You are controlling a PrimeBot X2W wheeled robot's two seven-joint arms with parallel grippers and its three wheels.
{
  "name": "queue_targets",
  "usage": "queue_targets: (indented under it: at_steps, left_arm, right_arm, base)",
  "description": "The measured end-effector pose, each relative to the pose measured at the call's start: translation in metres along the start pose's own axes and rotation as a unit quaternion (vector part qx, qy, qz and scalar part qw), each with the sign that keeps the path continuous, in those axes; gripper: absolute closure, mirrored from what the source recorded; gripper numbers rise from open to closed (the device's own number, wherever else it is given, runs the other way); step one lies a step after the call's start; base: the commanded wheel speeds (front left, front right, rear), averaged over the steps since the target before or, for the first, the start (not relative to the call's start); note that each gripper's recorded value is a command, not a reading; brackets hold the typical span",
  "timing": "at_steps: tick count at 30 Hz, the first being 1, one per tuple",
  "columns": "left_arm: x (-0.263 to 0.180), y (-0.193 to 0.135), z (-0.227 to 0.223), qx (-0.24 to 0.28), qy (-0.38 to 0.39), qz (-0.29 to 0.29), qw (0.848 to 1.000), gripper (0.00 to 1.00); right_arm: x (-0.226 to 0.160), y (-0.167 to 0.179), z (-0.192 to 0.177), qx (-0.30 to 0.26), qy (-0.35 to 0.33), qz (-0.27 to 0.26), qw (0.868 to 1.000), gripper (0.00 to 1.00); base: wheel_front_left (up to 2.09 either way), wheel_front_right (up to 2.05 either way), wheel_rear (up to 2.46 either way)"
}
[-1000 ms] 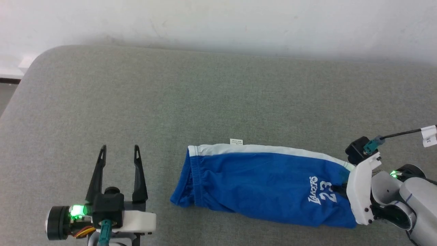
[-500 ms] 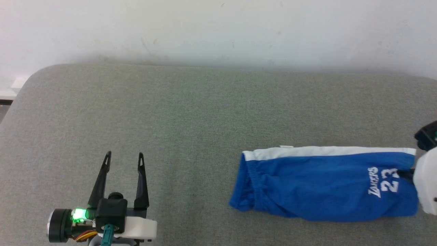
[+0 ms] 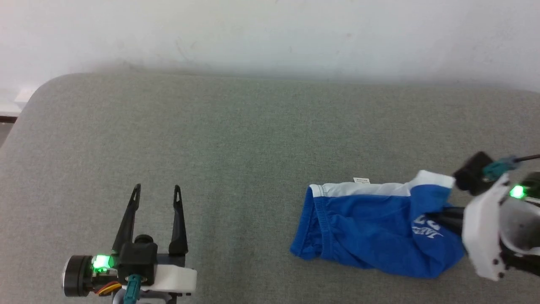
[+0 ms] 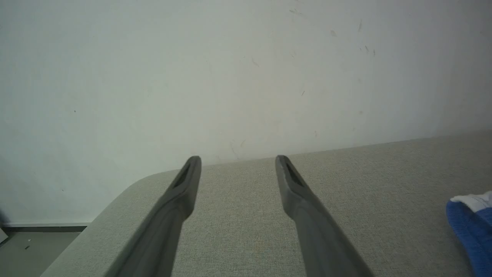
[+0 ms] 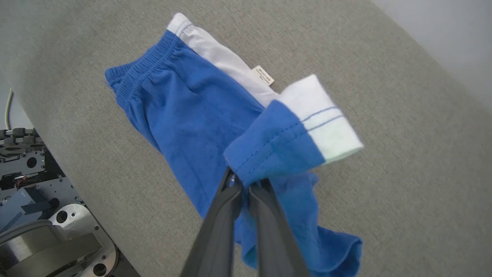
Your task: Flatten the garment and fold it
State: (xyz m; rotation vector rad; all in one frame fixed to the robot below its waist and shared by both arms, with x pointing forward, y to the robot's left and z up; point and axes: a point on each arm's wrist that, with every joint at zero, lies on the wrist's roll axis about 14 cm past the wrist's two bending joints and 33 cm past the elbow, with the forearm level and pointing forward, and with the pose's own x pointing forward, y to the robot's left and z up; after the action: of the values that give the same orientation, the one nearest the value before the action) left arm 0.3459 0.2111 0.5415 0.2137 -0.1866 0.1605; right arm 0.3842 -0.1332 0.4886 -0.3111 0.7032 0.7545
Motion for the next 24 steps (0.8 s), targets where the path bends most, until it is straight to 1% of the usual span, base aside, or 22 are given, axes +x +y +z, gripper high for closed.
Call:
queue_targets:
  at_steps: [7, 10, 14, 18, 22, 24]
  left_arm:
    - [0.007, -0.002, -0.001, -0.012, 0.003, 0.003, 1.0, 0.0]
    - [0.011, -0.001, 0.0, -0.017, 0.001, 0.008, 1.0, 0.0]
    - [0.015, 0.001, 0.0, -0.021, 0.002, 0.015, 1.0, 0.0]
    - [0.016, 0.004, -0.006, -0.021, 0.01, 0.023, 0.999, 0.0]
    - [0.018, 0.007, -0.01, -0.019, 0.017, 0.032, 0.999, 0.0]
    - [0.018, 0.008, -0.012, -0.018, 0.02, 0.035, 0.999, 0.0]
  right_arm:
    - [0.035, 0.048, 0.04, -0.059, -0.022, 0.068, 0.996, 1.0]
    - [0.055, 0.066, 0.048, -0.071, -0.017, 0.094, 0.993, 1.0]
    - [0.084, 0.073, 0.041, -0.082, 0.015, 0.104, 0.991, 1.0]
    - [0.112, 0.072, 0.02, -0.082, 0.059, 0.104, 0.989, 1.0]
    - [0.131, 0.077, -0.005, -0.069, 0.093, 0.114, 0.987, 1.0]
    - [0.136, 0.077, -0.008, -0.07, 0.093, 0.115, 0.986, 1.0]
  base:
    - [0.0, 0.0, 0.0]
    - [0.0, 0.0, 0.0]
    - [0.0, 0.0, 0.0]
    - [0.0, 0.0, 0.0]
    - [0.0, 0.0, 0.0]
    - [0.0, 0.0, 0.0]
